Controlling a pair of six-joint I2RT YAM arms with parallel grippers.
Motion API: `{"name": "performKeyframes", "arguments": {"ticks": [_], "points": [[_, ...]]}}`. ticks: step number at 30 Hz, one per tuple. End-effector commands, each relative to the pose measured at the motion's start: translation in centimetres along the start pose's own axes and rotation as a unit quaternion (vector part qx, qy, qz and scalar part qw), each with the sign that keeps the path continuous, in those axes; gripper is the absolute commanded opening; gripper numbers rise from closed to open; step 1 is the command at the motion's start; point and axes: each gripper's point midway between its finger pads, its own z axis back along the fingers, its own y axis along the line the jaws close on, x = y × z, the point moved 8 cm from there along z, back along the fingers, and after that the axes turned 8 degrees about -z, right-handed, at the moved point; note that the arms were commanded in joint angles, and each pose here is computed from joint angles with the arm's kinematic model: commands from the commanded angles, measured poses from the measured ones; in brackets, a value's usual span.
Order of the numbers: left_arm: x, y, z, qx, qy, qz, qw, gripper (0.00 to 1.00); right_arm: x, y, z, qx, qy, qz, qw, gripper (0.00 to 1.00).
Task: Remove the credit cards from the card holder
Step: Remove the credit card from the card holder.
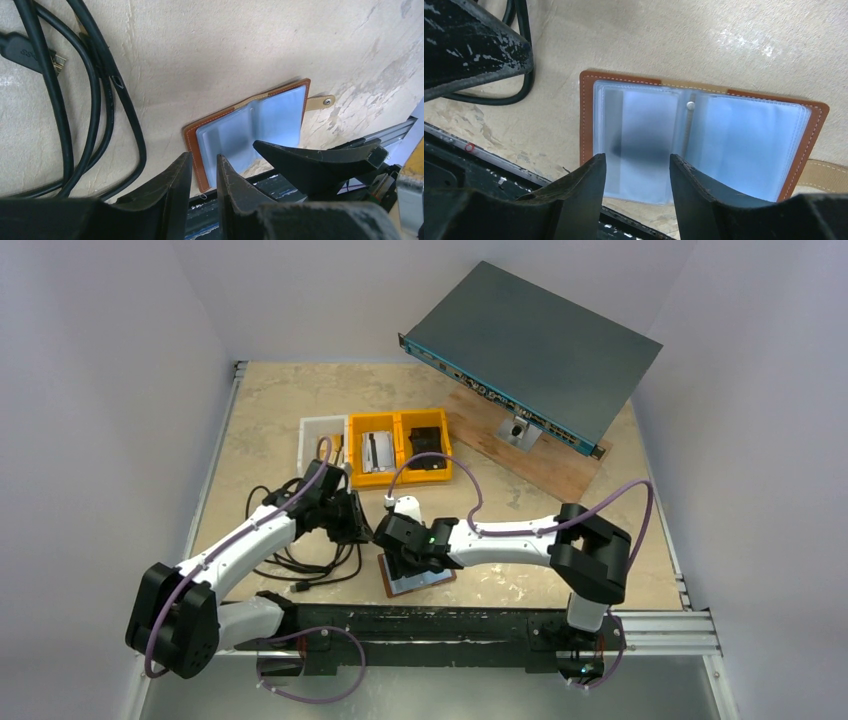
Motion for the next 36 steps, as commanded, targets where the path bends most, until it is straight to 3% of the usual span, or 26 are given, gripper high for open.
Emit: {"name": "performKeyframes", "arguments": {"ticks": [1,9,15,21,36], "points": [[-0.1,0.3,0.3,-0.005,-0.008,-0.013,1.000,0.24,0.2,0.2,0.4,-0.024,-0.009,0.016,1.000,0.49],[-0.5,0.3,0.0,-0.020,-0.003,-0.011,1.000,0.24,-1.6,-0.1,-1.3,-0.042,0.035,0.009,0.998,0.48],[-1.0,0.5,-0.3,-0.027,0.008,-0.014,1.000,0.24,-1.8,0.3,-1.8,-0.009,0.052,-0.026,0.998,0.22],[-1.6,0.7,-1.1,-0.044,0.021,-0.011,0.999,0.23,-0.9,-0.5,-1.9,0.033,0.054,-0.077,0.995,0.09],[-3.4,-0.8,-4.8,-0.062,0.082,-0.033,0.994,0.06,-0.5,-3.9,-1.8,0.143,0.049,-0.187,0.971,0.02]]}}
